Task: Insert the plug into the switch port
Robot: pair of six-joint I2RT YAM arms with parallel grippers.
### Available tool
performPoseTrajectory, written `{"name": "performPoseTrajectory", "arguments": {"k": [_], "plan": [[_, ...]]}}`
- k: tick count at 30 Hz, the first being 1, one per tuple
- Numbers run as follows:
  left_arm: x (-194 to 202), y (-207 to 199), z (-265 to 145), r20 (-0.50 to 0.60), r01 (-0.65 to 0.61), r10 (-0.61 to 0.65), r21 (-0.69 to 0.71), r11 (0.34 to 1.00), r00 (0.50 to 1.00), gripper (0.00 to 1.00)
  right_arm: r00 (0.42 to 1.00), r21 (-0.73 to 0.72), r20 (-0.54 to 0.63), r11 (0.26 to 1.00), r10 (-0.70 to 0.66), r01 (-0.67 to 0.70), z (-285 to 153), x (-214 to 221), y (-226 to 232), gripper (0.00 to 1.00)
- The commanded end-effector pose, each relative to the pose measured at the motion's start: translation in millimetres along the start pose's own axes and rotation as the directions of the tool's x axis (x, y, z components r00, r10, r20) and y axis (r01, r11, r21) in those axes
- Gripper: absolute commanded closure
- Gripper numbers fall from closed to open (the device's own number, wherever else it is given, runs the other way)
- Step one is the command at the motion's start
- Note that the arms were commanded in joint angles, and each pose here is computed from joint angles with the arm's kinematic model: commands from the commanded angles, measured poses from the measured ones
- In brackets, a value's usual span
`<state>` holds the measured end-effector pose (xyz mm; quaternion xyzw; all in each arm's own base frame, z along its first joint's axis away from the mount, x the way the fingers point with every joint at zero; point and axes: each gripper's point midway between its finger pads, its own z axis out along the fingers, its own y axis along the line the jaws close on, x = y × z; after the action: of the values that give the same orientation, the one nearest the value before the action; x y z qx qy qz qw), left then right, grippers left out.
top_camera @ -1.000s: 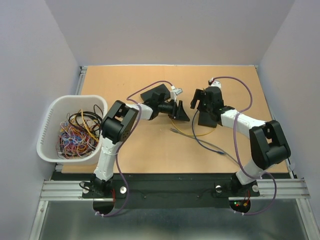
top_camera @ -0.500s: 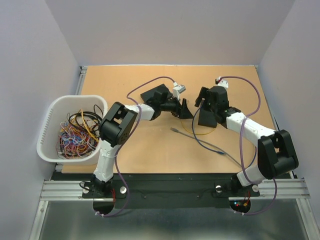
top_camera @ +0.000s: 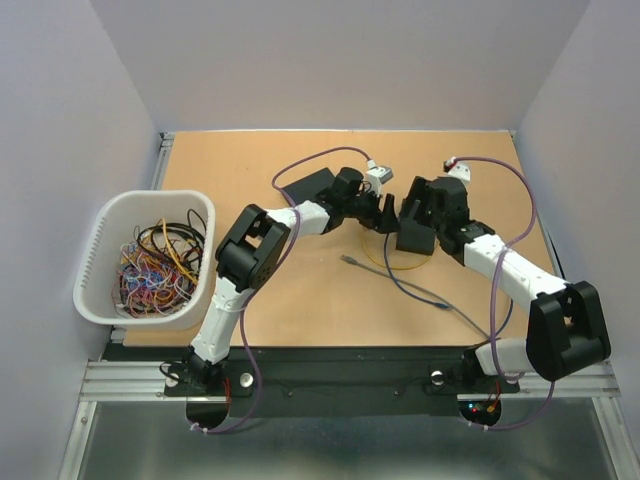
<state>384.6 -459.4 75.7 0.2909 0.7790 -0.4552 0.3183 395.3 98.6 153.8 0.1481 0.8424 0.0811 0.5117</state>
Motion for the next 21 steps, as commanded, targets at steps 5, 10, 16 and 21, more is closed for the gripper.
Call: {"name": "performPoseTrajectory", "arguments": {"k": [5,10,16,21], "plan": [[-15.1,0.3,5.6,0.019,-0.031,0.032,-0.033,0.999,0.999,0.27,0.999,0.004,0.053,1.000,0.006,-0.006,-10.2,-15.6,-3.9,0.13],[-10.6,-14.7,10.6,0.008,-0.036,0.035,0.047,0.998,0.999,0.50,0.999,0.009,0.039,1.000,0.003,-0.003,-7.0,-10.2,-5.0,0.13],[-6.0,-21.5,8.6,-0.013,-0.031,0.032,0.074,0.997,0.999,0.99,1.000,-0.010,0.014,1.000,0.017,-0.017,-6.5,-2.2,-2.6,0.13],[-20.9,-31.1,-19.1,0.039,-0.076,0.075,0.022,0.997,0.996,1.00,0.995,-0.078,-0.020,0.992,0.099,-0.100,-10.9,-0.1,11.4,0.14]]}}
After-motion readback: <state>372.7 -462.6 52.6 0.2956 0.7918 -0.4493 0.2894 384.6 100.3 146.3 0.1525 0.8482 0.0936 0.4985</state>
